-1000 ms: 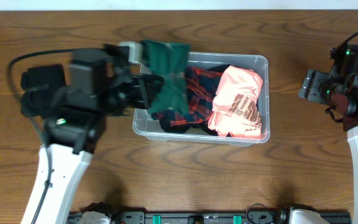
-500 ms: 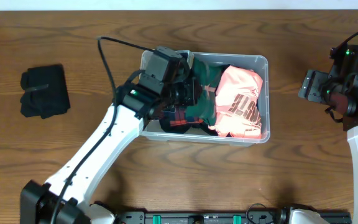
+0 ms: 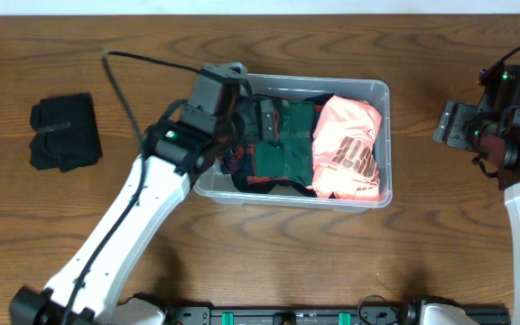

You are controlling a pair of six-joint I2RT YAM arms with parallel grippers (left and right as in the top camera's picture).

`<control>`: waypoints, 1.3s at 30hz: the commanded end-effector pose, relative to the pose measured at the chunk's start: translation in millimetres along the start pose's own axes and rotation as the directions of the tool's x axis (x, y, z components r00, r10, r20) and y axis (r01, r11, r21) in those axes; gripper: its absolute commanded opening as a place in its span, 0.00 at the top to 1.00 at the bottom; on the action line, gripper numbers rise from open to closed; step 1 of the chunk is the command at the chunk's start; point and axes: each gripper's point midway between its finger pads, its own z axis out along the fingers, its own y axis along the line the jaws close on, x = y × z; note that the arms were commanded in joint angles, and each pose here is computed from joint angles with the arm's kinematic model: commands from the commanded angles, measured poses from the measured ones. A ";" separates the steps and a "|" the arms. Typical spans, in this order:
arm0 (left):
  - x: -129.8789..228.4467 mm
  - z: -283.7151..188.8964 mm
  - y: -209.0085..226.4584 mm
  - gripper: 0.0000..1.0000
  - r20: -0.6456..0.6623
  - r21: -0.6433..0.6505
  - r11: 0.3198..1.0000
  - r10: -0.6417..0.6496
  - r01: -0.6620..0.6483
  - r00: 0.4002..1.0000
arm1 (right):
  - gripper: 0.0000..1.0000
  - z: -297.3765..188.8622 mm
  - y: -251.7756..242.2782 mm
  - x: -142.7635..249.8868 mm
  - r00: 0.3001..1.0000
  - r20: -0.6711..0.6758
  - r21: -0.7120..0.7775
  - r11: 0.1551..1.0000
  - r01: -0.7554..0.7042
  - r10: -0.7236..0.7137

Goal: Pack container
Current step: 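Place the green garment into the bin's centre and release, then move the left gripper to the black folded garment and grasp it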

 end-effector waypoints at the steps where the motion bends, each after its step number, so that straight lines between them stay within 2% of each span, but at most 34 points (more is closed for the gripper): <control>1: -19.4 -12.2 1.7 0.04 0.087 -0.046 0.994 0.100 -0.096 0.991 | 0.17 -1.5 0.1 -2.6 1.000 0.005 -0.004 1.000 -0.014 0.014; 3: -12.9 -4.0 1.7 0.31 0.057 -0.042 0.993 0.108 -0.106 0.992 | 0.17 -1.5 0.7 -2.5 1.000 0.005 -0.007 1.000 -0.014 0.014; 4: -6.7 2.7 0.9 0.49 0.030 -0.031 0.993 0.111 -0.110 0.993 | 0.17 -1.5 0.7 -2.4 1.000 0.004 -0.007 1.000 -0.014 0.014; 6: 6.6 17.8 -1.2 0.79 -0.030 -0.007 0.994 0.111 -0.111 0.993 | 0.17 -1.5 0.8 -2.5 1.000 0.005 -0.008 1.000 -0.014 0.014; 7: 15.4 27.6 -1.2 0.85 -0.068 -0.001 0.994 0.111 -0.111 0.991 | 0.17 -1.5 0.8 -2.4 1.000 0.004 -0.007 1.000 -0.014 0.014; 11: 51.7 66.4 6.1 0.86 -0.211 -0.030 0.992 0.115 -0.124 0.971 | 0.17 -1.5 0.8 -2.4 1.000 0.004 -0.007 1.000 -0.014 0.014; 15: 95.3 100.5 20.7 0.87 -0.363 -0.078 0.987 0.106 -0.144 0.926 | 0.17 -1.5 0.7 -2.4 1.000 0.004 -0.007 1.000 -0.014 0.014; 18: 109.2 107.9 30.3 0.90 -0.414 -0.102 0.983 0.100 -0.155 0.905 | 0.17 -1.5 0.7 -2.5 1.000 0.005 -0.007 1.000 -0.014 0.014; 20: 103.0 104.0 36.3 0.90 -0.401 -0.124 0.974 0.125 -0.189 0.907 | 0.17 -1.5 0.7 -2.5 1.000 0.005 -0.007 1.000 -0.014 0.014; 22: 84.2 89.6 45.3 0.89 -0.357 -0.183 0.961 0.133 -0.208 0.925 | 0.17 -1.5 0.7 -2.5 1.000 0.005 -0.007 1.000 -0.014 0.014; 23: 73.1 79.0 47.6 0.78 -0.331 -0.201 0.956 0.138 -0.212 0.933 | 0.17 -1.5 0.7 -2.5 1.000 0.005 -0.007 1.000 -0.013 0.014; 24: 58.9 64.6 49.8 0.64 -0.295 -0.221 0.952 0.142 -0.212 0.945 | 0.16 -1.5 0.7 -2.5 1.000 0.005 -0.007 1.000 -0.014 0.014; 25: 46.0 50.4 52.0 0.43 -0.259 -0.235 0.950 0.144 -0.207 0.955 | 0.16 -1.5 0.7 -2.5 1.000 0.005 -0.007 1.000 -0.014 0.014; 26: 32.9 34.7 54.3 0.29 -0.219 -0.248 0.947 0.149 -0.202 0.964 | 0.16 -1.5 0.7 -2.5 1.000 0.005 -0.007 1.000 -0.013 0.014; 28: 2.6 -3.5 65.2 0.15 -0.111 -0.290 0.942 0.144 -0.171 0.983 | 0.16 -1.5 0.7 -2.5 1.000 0.005 -0.007 1.000 -0.013 0.014; 32: -46.5 -80.8 114.8 0.00 0.127 -0.405 0.914 0.069 -0.011 0.990 | 0.16 -1.5 0.7 -2.5 1.000 0.005 -0.007 1.000 -0.013 0.014; 35: -62.0 -123.9 176.7 0.02 0.244 -0.491 0.856 -0.041 0.160 0.969 | 0.16 -1.5 0.7 -2.5 1.000 0.005 -0.007 1.000 -0.013 0.014; 39: -55.8 -144.7 261.5 0.02 0.300 -0.558 0.754 -0.206 0.347 0.931 | 0.16 -1.5 0.6 -2.4 1.000 0.004 -0.007 1.000 -0.013 0.013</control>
